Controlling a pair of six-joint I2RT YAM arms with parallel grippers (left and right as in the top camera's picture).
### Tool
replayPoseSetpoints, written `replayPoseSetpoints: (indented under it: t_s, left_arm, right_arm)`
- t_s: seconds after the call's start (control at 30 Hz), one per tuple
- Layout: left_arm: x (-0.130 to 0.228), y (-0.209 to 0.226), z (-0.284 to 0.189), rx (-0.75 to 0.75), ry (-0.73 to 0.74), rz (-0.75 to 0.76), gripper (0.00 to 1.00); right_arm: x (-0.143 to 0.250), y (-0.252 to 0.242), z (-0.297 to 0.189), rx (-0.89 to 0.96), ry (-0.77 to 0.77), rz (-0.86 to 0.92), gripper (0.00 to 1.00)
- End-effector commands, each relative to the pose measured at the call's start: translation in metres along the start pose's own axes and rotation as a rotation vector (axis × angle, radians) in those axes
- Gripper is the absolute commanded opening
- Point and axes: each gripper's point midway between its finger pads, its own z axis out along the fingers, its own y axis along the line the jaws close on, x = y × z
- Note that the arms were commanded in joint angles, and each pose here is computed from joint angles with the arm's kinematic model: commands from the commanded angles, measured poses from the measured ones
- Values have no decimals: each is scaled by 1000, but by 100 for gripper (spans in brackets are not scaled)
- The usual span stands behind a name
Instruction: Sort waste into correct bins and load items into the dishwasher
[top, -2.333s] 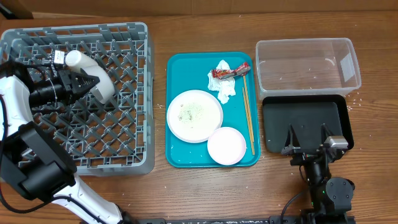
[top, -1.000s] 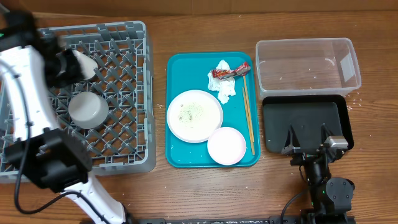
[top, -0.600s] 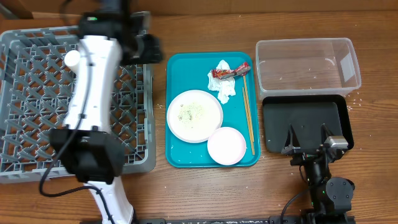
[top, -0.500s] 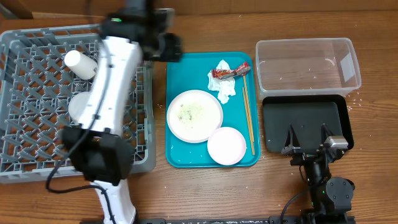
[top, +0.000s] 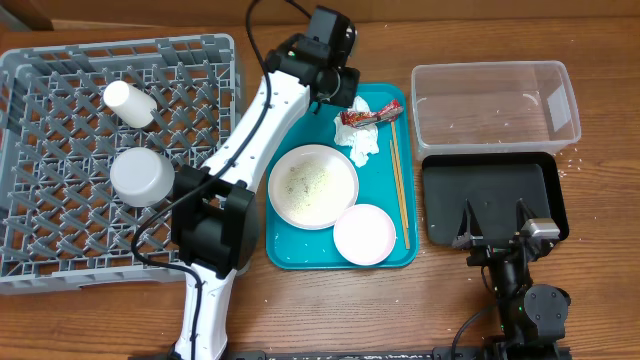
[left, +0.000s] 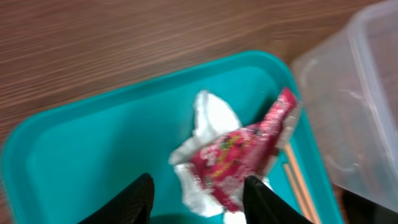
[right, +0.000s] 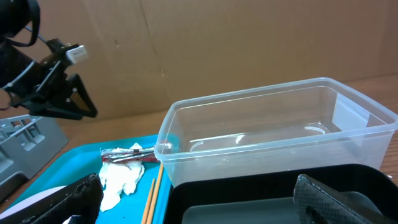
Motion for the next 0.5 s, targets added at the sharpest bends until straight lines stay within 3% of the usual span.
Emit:
replayPoseSetpoints:
  t_s: [0.0, 0.07, 0.2, 0.27, 0.33, 0.4, 0.47]
  left_arm:
    - [-29, 57, -48, -168, -101, -102, 45]
    - [-34, 92, -73, -244, -135, -195, 46]
    - [-38, 153, -111, -292, -188, -371, 67]
    - [-34, 179, -119, -277, -188, -451, 73]
    - [-27, 197, -123, -252, -171, -504, 83]
    - [-17, 214, -126, -230, -146, -550, 100]
    - [-9, 229, -130, -231, -132, -588, 100]
  right_arm:
    - [2, -1, 0, 2, -5, -4, 100]
    - [2, -1, 0, 2, -5, -4, 100]
    - [1, -3, 0, 14, -8, -9, 100]
    - [-1, -7, 0, 42, -17, -8, 100]
    - [-3, -7, 0, 41, -25, -7, 100]
    - [-10, -2, 0, 12, -53, 25, 100]
    - [-11, 5, -1, -29, -56, 50, 100]
